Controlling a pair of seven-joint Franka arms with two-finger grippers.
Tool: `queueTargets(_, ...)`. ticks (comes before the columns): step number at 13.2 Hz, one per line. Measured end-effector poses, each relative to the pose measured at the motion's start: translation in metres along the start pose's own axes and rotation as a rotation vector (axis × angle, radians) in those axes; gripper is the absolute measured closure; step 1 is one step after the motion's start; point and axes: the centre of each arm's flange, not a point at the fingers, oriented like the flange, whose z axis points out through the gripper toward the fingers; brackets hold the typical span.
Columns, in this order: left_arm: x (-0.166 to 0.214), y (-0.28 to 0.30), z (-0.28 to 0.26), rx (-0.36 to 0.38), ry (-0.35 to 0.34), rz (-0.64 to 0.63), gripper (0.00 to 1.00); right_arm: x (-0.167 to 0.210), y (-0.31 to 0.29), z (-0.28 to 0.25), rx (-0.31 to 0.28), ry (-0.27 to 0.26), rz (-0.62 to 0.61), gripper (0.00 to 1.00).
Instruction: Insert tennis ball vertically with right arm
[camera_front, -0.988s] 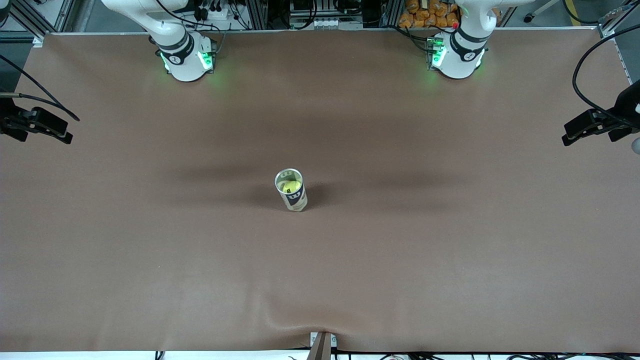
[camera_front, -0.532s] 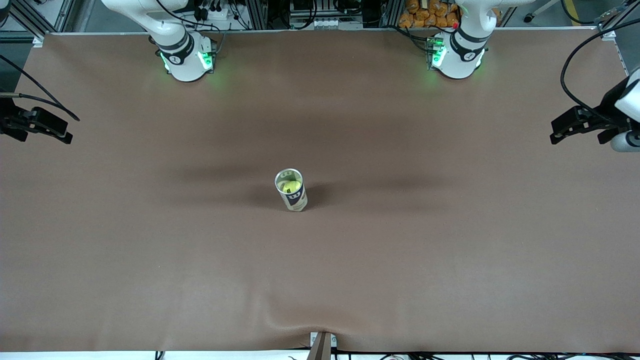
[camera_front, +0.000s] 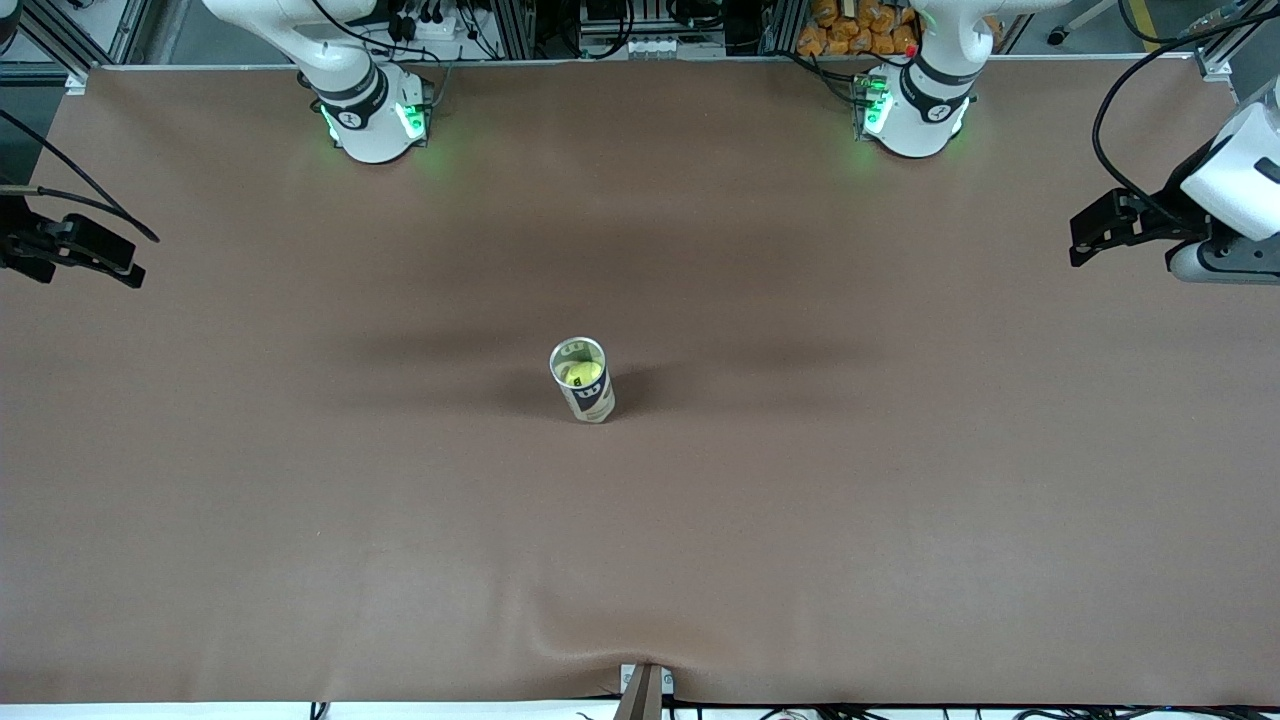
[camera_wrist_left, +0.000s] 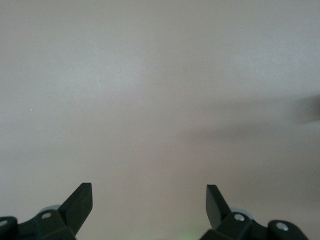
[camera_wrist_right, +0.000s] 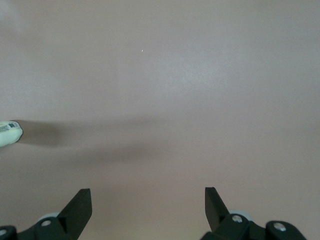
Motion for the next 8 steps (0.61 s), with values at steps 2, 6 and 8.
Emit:
queueTargets(2,-0.0005,-0.0002,-0.0009,0.0,0.002,0.0,0.0,0.0,-0.0001,0.0,0.0,0.0,0.0,0.0)
queueTargets(6,-0.001,0.0034,-0.0017,0.0,0.003,-0.024,0.0,0.0,-0.0001,0.0,0.0,0.0,0.0,0.0)
queueTargets(8,-0.0022,0.0062,-0.0034,0.001,0.005,-0.051,0.0,0.0,-0.0001,0.0,0.0,0.0,0.0,0.0)
